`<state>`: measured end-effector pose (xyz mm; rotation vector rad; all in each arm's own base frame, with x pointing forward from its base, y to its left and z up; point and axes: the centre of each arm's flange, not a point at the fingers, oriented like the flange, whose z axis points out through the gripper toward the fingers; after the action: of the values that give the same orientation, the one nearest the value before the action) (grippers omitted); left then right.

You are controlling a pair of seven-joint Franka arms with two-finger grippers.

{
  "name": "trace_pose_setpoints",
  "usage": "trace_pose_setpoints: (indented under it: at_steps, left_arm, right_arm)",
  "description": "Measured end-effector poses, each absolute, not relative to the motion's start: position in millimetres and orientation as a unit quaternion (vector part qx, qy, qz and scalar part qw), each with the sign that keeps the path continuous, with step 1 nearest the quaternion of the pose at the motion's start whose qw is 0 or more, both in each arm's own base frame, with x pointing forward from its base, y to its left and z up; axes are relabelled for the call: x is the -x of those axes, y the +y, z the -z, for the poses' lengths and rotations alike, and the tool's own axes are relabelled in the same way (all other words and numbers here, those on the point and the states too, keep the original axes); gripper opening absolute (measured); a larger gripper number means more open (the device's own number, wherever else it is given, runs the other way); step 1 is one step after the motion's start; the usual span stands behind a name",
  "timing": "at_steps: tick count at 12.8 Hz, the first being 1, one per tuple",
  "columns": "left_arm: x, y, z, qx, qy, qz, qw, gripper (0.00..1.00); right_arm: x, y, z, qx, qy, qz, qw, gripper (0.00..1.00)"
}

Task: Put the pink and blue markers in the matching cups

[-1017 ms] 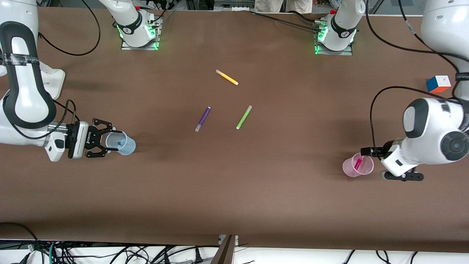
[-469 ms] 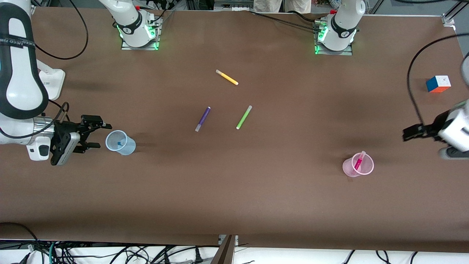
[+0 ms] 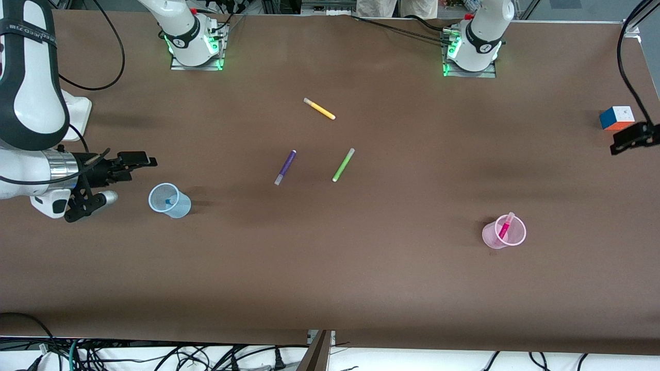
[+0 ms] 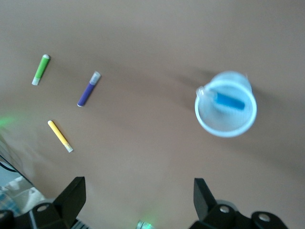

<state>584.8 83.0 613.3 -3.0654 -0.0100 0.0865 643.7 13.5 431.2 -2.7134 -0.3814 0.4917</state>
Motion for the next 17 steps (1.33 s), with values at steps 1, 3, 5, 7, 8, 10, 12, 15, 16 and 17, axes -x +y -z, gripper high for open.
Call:
trace_pose_setpoints:
  at_steps: [1, 3, 5, 7, 8, 10, 12, 15, 16, 17]
  left_arm:
    - [-575.8, 79.2, -626.7, 0.999, -0.005, -0.024, 0.033, 1.00]
    - [-560.0, 71.6, -650.3, 1.000, -0.005, -0.018, 0.024, 1.00]
    - [-552.3, 62.8, -659.7, 1.000, -0.009, -0.020, 0.012, 1.00]
    - [-552.0, 55.0, -659.0, 1.000, -0.009, -0.022, -0.008, 1.00]
    - [-552.6, 51.4, -658.6, 1.000, -0.009, -0.022, -0.011, 1.00]
    - [-555.0, 37.7, -655.8, 1.000, 0.002, -0.025, -0.013, 1.00]
    - [-556.1, 21.3, -653.2, 0.999, 0.016, -0.030, -0.014, 1.00]
    - [-550.2, 8.1, -651.0, 0.998, 0.012, -0.054, -0.014, 1.00]
    - [-549.8, 10.8, -650.8, 0.998, 0.004, -0.056, -0.014, 1.00]
    - [-549.1, 14.7, -650.4, 0.998, -0.002, -0.059, -0.014, 1.00]
  right_arm:
    - [-640.4, 9.7, -432.4, 0.963, -0.102, -0.192, 0.159, 1.00]
    - [-635.2, 7.3, -446.8, 0.970, -0.047, -0.207, 0.116, 1.00]
    - [-623.3, 9.1, -472.5, 0.974, 0.000, -0.213, 0.076, 1.00]
    - [-607.4, 6.5, -503.1, 0.977, 0.027, -0.205, 0.044, 1.00]
    - [-597.5, 5.4, -519.5, 0.979, 0.031, -0.197, 0.037, 1.00]
    - [-572.0, 5.1, -552.5, 0.983, 0.032, -0.180, 0.030, 1.00]
    - [-546.9, 2.9, -586.3, 0.987, 0.033, -0.154, 0.018, 1.00]
    - [-522.2, -6.7, -627.2, 0.992, 0.040, -0.115, -0.022, 1.00]
    - [-519.6, -7.7, -632.3, 0.993, 0.041, -0.110, -0.024, 1.00]
    - [-518.8, -9.6, -633.8, 0.993, 0.043, -0.108, -0.024, 1.00]
